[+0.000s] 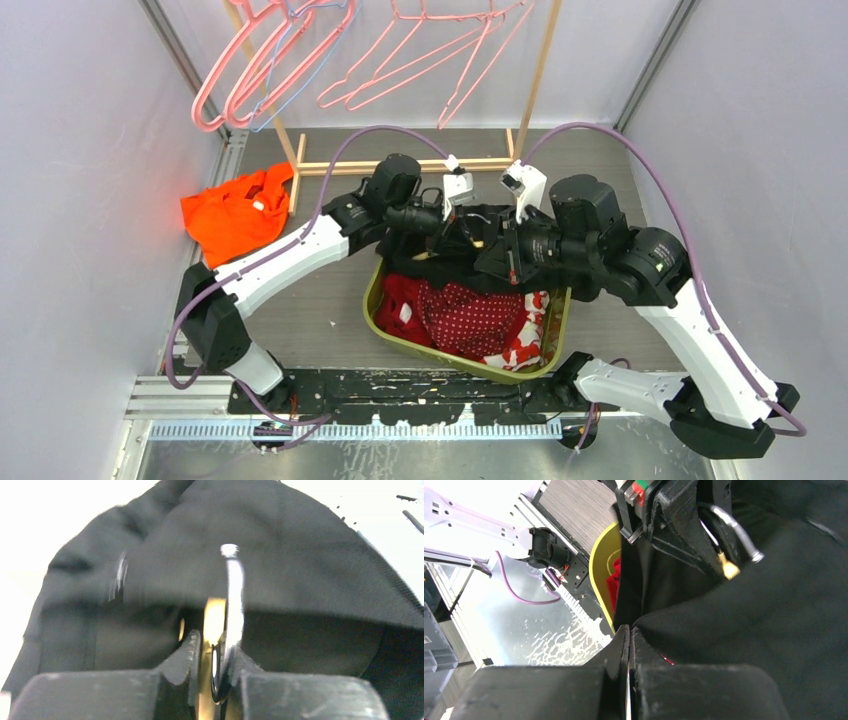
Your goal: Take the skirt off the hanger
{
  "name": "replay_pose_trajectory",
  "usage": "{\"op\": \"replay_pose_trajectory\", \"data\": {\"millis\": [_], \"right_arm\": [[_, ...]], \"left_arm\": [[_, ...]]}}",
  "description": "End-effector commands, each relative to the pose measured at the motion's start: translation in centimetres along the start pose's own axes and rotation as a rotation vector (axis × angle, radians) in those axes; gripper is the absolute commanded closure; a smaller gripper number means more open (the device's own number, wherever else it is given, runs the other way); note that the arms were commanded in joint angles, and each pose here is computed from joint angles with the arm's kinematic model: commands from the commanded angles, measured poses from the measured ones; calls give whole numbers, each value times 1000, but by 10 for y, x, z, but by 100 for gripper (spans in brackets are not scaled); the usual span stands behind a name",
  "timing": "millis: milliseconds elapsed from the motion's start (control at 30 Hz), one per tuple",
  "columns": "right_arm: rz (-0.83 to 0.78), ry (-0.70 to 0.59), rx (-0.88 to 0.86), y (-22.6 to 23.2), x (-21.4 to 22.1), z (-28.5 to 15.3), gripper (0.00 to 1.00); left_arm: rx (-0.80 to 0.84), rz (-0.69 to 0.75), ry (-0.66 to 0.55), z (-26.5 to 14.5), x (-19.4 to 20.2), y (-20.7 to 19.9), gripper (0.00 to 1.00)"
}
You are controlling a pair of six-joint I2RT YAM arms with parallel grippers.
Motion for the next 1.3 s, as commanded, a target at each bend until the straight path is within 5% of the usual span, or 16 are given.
{"op": "replay_pose_trajectory", "data": {"millis": [0,267,500,800,1267], "right_arm": [[-42,-59,-61,11,-11,-6,99],[-68,-97,-22,6,-18,4,99],[-115,-353,210,-13,-42,-2,99],[-176,-611,432,-23,-78,-15,99],[-225,-711,579,-26,-102,-19,99]], "left_arm": [[-52,10,0,-4,-6,4,100],[-129,87,-44,-43,-72,0,100],[-171,176,8,-95,-107,-32,100],[-186,98,201,-132,-65,-69,100],[-225,57,333,-149,-27,-87,100]]}}
Point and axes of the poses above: each gripper's point midway between its finger pads, its own z axis out along the fingers, its own y axis along the line the jaws close on, x = y × z, the point moved 9 cm from there along -z, back along the fingers, and after that the axes turned 12 degrees about z, right-handed, at the moved point
